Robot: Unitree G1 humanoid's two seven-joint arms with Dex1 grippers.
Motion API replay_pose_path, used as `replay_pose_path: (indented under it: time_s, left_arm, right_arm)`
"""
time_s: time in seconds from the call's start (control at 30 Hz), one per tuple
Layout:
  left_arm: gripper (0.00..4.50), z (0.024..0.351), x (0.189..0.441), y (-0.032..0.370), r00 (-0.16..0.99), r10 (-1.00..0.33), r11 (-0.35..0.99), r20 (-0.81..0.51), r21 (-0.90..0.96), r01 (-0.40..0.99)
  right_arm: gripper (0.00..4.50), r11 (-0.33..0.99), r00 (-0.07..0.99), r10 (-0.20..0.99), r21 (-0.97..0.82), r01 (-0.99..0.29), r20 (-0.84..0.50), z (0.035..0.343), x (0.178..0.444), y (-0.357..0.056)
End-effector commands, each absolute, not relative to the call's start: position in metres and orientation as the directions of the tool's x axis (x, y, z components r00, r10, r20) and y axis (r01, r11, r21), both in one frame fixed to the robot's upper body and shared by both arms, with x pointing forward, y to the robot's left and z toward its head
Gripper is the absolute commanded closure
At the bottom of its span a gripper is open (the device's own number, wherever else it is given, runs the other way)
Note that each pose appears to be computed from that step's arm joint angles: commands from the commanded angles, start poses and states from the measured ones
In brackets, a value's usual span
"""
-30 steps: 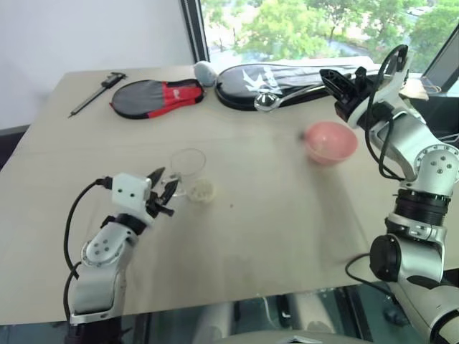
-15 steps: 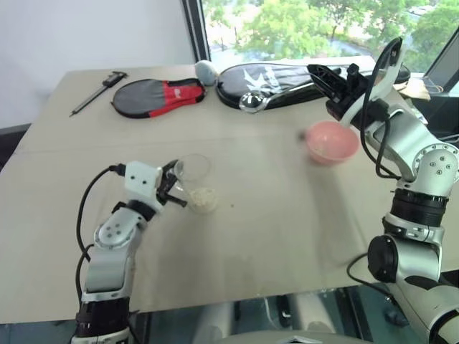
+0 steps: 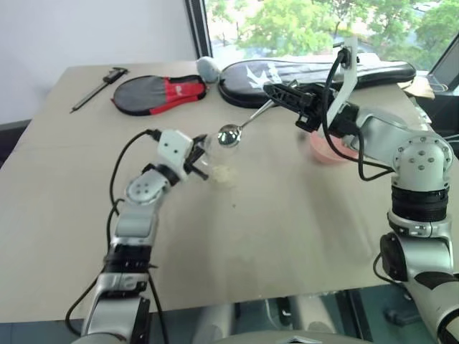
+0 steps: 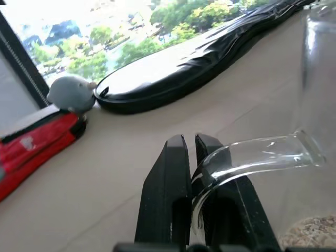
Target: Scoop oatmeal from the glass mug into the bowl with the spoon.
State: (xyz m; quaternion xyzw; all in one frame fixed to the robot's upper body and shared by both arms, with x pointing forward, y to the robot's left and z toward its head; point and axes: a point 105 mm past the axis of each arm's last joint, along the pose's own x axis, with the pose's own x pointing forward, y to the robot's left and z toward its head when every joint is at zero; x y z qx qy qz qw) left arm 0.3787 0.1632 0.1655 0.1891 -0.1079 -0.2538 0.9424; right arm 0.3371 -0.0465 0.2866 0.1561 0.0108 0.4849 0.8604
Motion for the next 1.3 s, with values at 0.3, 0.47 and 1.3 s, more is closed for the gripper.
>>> replay_pose_path:
  time_s: [0.3,0.47,1.3]
  left_arm:
    - [4.43,0.204,0.401,0.126,0.771,-0.607,0.730,0.190,0.516,0.448]
    - [4.43,0.211,0.405,0.117,0.757,-0.625,0.719,0.192,0.520,0.461]
    - [4.43,0.212,0.420,0.073,0.713,-0.633,0.732,0.300,0.531,0.426]
  right_arm:
    - [4.50,0.472,0.488,0.872,-0.200,-0.858,-0.032,0.253,0.329,-0.022]
    - [4.50,0.463,0.483,0.873,-0.205,-0.862,-0.058,0.238,0.327,-0.015]
    - [4.50,0.705,0.783,0.622,0.451,-0.547,-0.022,0.272,0.375,-0.124]
